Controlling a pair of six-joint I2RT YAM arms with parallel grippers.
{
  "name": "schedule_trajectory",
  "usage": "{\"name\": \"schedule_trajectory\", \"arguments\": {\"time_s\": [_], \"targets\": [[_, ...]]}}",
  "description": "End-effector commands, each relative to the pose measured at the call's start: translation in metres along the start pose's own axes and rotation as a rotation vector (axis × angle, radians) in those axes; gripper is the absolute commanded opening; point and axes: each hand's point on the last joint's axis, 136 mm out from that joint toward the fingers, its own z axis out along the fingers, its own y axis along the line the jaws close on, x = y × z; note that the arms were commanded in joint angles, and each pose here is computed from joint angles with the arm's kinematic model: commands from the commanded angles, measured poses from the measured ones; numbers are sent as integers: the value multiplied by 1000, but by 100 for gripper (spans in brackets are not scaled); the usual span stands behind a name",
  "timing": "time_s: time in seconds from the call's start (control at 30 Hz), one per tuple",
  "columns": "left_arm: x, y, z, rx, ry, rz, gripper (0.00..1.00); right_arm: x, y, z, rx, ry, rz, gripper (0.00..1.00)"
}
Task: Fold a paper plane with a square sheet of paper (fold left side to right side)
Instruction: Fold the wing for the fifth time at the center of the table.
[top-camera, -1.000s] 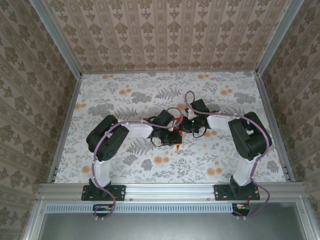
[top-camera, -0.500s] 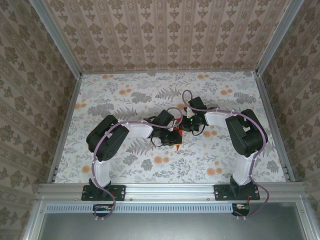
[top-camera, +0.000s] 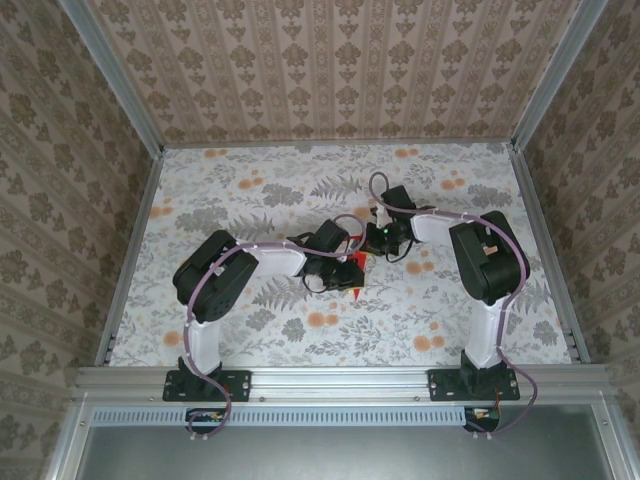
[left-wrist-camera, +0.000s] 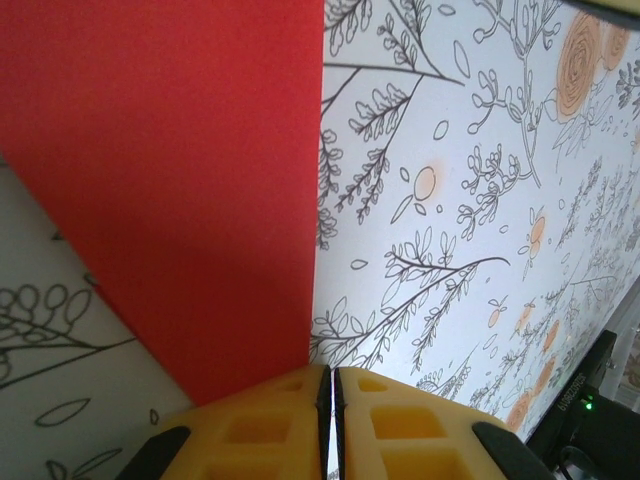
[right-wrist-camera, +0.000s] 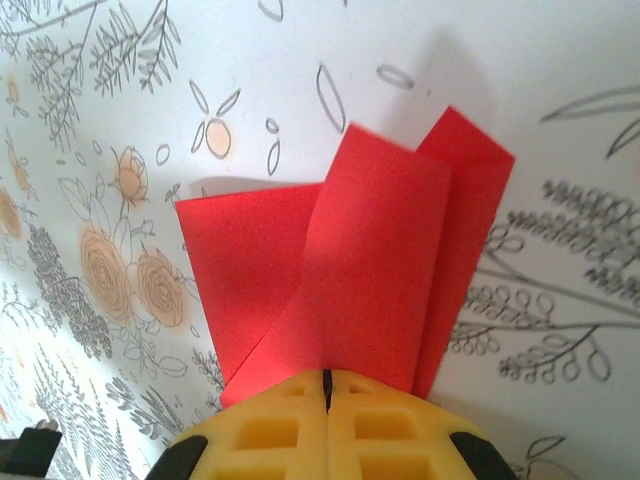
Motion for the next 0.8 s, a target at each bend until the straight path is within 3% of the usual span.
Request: {"name": "schedule_trajectory", "arguments": {"time_s": [0.0,0.43,0.6,0.77], "targets": [[39,40,15,-122,125,-63,13,-40,-23,-3,65,-107,-1,0],[39,38,15,-120,125,-60,13,-81,-38,-7,62,-135,19,0],[35,35,14,-115,111,-53,13,-96,-27,-20,30,-169,6,0],[29,28,14,-101,87,-37,13,-76,-5,-51,-34,-193,-12,0]]}}
